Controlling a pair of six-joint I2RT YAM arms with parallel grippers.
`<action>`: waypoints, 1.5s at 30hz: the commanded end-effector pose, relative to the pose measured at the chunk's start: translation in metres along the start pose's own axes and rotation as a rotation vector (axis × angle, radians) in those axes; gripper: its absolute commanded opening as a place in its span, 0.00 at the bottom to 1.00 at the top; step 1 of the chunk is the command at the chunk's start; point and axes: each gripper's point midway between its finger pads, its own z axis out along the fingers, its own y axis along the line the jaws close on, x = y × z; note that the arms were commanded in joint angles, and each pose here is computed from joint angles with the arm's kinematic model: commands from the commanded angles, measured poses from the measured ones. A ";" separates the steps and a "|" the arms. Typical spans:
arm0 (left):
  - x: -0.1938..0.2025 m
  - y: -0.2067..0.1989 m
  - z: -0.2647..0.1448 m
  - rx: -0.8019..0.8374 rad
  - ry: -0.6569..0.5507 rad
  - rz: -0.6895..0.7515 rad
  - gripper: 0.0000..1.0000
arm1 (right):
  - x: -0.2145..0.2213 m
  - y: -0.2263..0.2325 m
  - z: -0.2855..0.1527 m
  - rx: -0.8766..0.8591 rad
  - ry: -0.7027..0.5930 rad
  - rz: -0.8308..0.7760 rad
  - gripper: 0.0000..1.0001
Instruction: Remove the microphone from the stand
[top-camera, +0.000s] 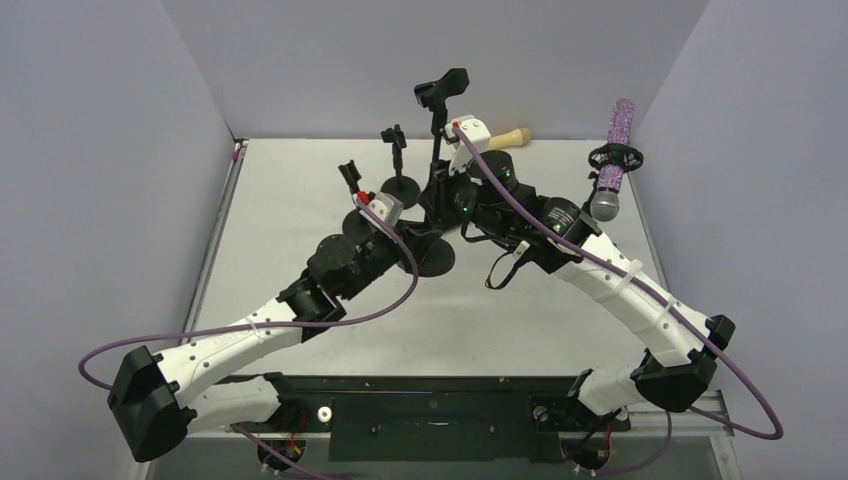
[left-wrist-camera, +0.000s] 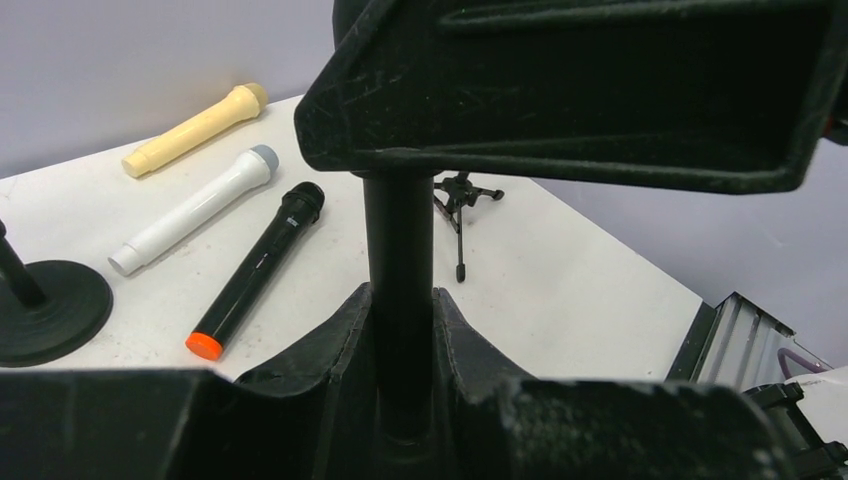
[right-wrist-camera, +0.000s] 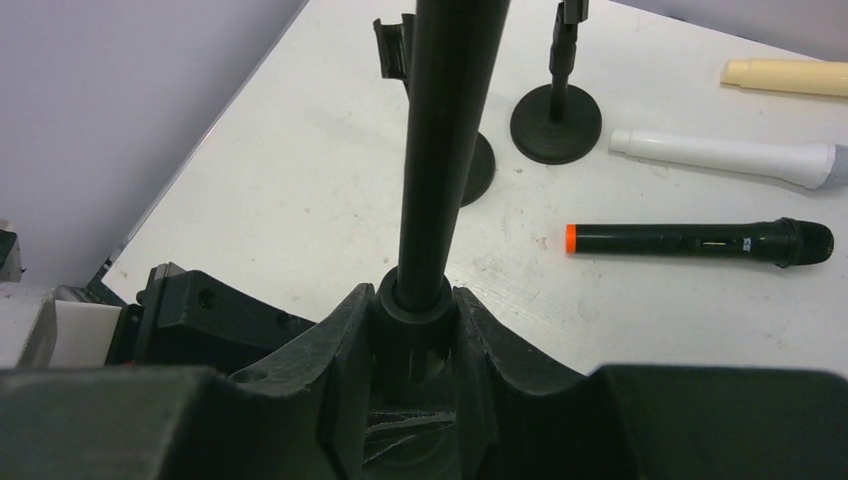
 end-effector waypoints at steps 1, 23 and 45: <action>-0.066 -0.034 -0.005 0.136 -0.170 -0.010 0.00 | -0.031 0.002 -0.013 -0.047 -0.091 -0.025 0.12; -0.099 -0.100 -0.054 0.614 -0.238 -0.132 0.00 | -0.030 0.069 -0.063 -0.852 -0.156 -0.133 0.58; -0.088 -0.030 -0.007 0.064 -0.209 0.053 0.00 | -0.036 0.003 -0.031 0.055 -0.137 -0.020 0.51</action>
